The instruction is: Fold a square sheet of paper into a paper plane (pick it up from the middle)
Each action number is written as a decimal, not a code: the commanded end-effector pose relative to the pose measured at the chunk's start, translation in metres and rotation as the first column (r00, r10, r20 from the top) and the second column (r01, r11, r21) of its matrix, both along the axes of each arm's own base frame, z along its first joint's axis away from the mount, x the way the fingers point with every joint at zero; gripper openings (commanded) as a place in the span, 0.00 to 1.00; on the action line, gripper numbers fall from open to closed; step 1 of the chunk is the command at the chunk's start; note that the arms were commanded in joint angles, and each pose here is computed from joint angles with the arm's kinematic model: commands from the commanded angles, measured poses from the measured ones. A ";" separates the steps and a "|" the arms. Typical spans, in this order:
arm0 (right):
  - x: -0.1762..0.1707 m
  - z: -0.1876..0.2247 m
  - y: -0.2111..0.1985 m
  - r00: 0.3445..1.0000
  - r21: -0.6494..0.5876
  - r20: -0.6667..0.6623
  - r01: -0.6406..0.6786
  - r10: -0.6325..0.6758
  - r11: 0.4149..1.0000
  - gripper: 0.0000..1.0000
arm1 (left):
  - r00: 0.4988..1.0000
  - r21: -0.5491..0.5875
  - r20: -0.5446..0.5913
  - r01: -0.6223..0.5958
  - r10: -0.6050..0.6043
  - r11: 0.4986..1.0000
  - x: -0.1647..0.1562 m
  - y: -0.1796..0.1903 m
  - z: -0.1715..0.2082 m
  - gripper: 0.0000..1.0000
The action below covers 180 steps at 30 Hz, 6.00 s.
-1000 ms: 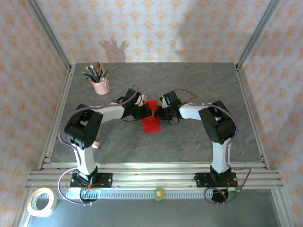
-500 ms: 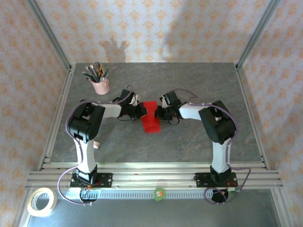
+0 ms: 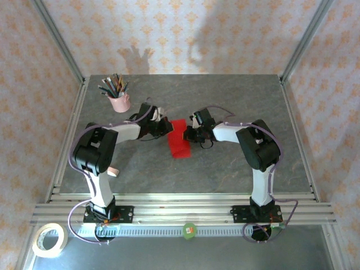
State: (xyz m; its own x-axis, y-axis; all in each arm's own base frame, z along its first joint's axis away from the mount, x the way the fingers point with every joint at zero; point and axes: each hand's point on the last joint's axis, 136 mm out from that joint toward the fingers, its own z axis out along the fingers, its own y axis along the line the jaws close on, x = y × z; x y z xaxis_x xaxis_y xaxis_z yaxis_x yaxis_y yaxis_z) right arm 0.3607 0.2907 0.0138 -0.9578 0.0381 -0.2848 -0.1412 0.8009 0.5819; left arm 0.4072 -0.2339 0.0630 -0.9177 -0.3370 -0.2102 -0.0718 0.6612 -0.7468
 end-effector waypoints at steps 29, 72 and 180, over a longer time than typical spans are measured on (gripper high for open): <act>-0.068 -0.103 -0.100 0.957 -0.440 -0.246 0.029 -0.152 0.898 0.01 | 0.988 0.108 -0.046 -0.144 0.150 0.984 0.053 0.072 -0.061 0.00; -0.066 -0.103 -0.091 0.946 -0.374 -0.246 0.110 -0.213 0.921 0.00 | 0.997 -0.010 0.063 -0.032 0.033 0.999 0.011 0.014 0.022 0.00; -0.075 -0.119 -0.112 0.943 -0.466 -0.257 0.071 -0.212 0.882 0.00 | 0.995 -0.057 -0.097 0.002 -0.007 0.998 -0.064 -0.021 -0.005 0.00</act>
State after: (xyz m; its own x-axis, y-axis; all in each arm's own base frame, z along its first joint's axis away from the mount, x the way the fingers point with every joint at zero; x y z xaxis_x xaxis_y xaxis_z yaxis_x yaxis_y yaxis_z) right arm 0.3646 0.2849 0.0060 -0.9509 0.0902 -0.2960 -0.1030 0.8097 0.5777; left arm 0.3372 -0.2524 0.0734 -0.9382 -0.3188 -0.1347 -0.0972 0.6162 -0.7816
